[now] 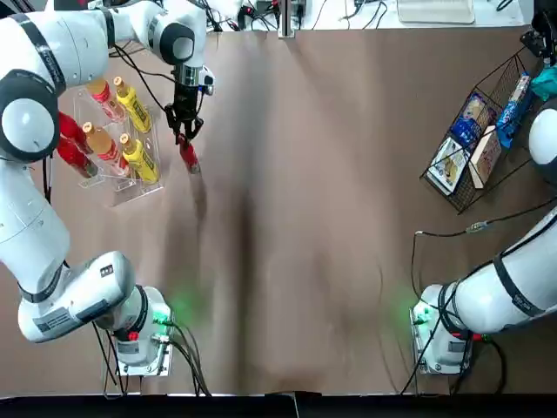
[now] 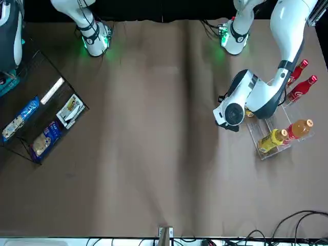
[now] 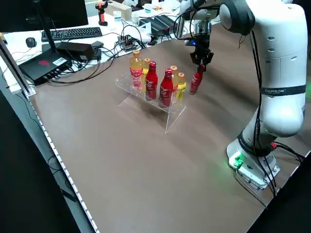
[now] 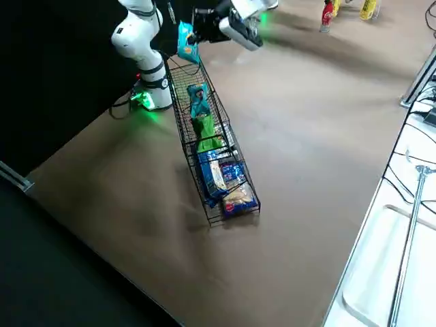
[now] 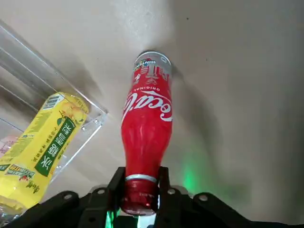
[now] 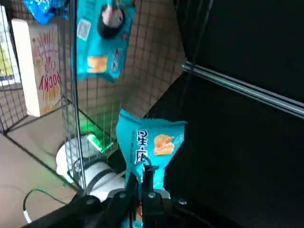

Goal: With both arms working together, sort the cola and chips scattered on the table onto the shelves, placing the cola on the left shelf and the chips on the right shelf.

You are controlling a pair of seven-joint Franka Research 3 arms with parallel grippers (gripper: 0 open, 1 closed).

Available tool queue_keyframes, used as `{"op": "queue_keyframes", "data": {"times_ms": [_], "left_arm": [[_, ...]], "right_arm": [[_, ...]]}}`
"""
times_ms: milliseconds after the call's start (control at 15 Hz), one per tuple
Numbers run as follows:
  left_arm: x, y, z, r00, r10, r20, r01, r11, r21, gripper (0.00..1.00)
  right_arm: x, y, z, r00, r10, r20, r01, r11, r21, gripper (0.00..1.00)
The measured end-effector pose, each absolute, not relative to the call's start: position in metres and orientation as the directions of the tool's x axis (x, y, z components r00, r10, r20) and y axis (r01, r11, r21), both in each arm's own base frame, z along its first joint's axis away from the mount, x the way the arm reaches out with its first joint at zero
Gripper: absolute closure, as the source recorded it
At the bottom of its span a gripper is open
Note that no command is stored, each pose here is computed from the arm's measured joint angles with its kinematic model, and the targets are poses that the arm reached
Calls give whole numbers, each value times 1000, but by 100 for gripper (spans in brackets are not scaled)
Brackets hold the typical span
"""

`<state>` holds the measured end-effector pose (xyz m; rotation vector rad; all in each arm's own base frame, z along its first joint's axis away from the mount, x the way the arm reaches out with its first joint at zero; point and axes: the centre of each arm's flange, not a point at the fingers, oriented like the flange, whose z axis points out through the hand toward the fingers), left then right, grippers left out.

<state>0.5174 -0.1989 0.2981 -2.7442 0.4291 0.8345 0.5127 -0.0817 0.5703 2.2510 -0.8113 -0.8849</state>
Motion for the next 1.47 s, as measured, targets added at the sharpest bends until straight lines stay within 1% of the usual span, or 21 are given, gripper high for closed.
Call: {"op": "queue_keyframes", "data": {"times_ms": [267, 333, 400, 467, 667, 867, 1067, 1133, 1333, 1467], "left_arm": [[519, -195, 301, 794, -197, -575, -340, -928, -151, 68], [530, -185, 324, 803, -171, -570, -319, -932, -170, 68], [540, -178, 347, 811, -164, -562, -311, -934, -176, 68], [550, -170, 375, 814, -172, -555, -314, -934, -172, 68], [564, -139, 450, 806, -218, -551, -348, -926, -144, 68], [570, -84, 489, 792, -293, -535, -402, -911, -95, 68], [579, -24, 515, 758, -385, -527, -502, -860, -94, 68], [581, -11, 520, 739, -414, -532, -537, -838, -95, 68], [585, 11, 524, 672, -490, -555, -631, -772, -83, 68], [589, 21, 528, 606, -540, -584, -708, -700, -88, 68]], "right_arm": [[519, -94, 530, 615, -688, -385, -298, -655, 694, 94], [519, -103, 516, 615, -687, -387, -295, -656, 695, 94], [518, -107, 513, 611, -690, -388, -297, -654, 696, 92], [517, -109, 512, 608, -692, -390, -298, -653, 696, 85], [517, -107, 508, 609, -687, -396, -289, -657, 696, 57], [517, -104, 511, 614, -685, -392, -286, -657, 698, 29], [518, -101, 522, 635, -670, -386, -307, -677, 669, 2], [520, -98, 526, 647, -658, -386, -324, -695, 642, 0], [526, -91, 540, 672, -640, -373, -361, -723, 589, 0], [528, -92, 552, 680, -635, -365, -387, -734, 558, 0]]}}
